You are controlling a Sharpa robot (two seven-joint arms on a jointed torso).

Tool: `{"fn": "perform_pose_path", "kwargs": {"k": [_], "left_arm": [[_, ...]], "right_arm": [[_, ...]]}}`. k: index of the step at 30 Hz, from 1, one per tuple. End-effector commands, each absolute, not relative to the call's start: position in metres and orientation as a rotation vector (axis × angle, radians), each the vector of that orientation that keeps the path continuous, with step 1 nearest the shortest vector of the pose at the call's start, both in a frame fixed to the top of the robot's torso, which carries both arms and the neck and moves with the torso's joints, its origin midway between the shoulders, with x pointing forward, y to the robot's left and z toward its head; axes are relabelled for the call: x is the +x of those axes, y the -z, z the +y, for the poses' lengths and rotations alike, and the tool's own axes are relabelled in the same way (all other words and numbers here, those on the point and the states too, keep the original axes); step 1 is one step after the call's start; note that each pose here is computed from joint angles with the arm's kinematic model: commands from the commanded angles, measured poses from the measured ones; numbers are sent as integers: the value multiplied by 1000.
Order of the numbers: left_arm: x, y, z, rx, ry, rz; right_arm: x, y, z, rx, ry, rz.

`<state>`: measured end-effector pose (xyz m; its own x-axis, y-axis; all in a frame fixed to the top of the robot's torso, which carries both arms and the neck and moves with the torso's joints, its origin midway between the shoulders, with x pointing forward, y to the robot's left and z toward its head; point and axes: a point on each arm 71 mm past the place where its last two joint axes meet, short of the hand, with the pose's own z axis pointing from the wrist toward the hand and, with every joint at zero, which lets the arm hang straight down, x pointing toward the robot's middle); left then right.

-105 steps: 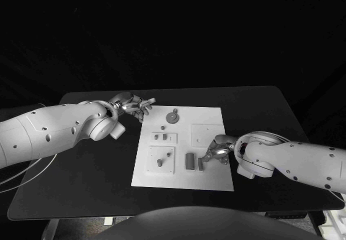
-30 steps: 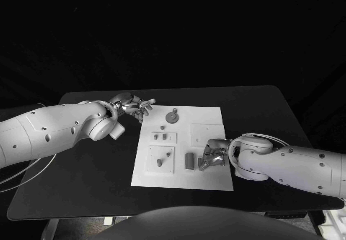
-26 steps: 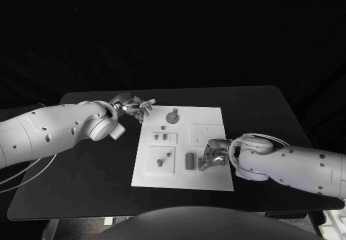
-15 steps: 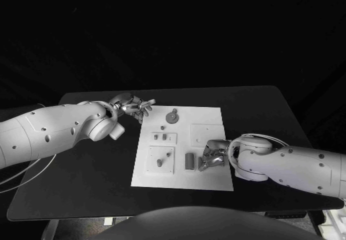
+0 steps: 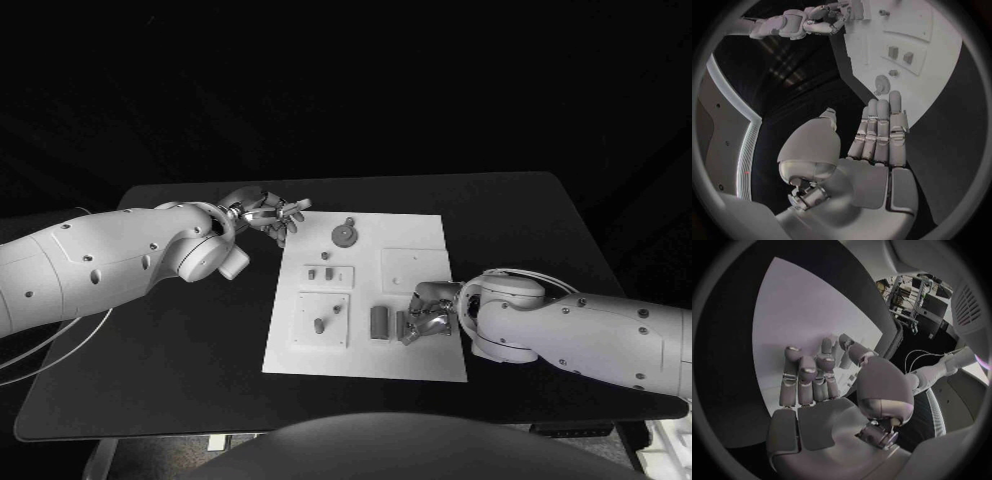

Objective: Assemble the parts on the task board

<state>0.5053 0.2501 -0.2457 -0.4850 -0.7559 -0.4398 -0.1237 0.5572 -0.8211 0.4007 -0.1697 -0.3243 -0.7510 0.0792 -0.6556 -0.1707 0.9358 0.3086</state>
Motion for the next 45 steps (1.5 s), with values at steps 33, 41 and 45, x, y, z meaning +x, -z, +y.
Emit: {"fn": "perform_pose_path", "kwargs": {"k": [33, 41, 45], "left_arm": [[505, 246, 249, -700, 950, 1958], [505, 246, 249, -700, 950, 1958], [505, 246, 250, -701, 949, 1959]], "right_arm": [[414, 309, -186, 58, -571, 2158], [413, 300, -180, -9, -691, 2046], [412, 299, -179, -50, -700, 2027]]}}
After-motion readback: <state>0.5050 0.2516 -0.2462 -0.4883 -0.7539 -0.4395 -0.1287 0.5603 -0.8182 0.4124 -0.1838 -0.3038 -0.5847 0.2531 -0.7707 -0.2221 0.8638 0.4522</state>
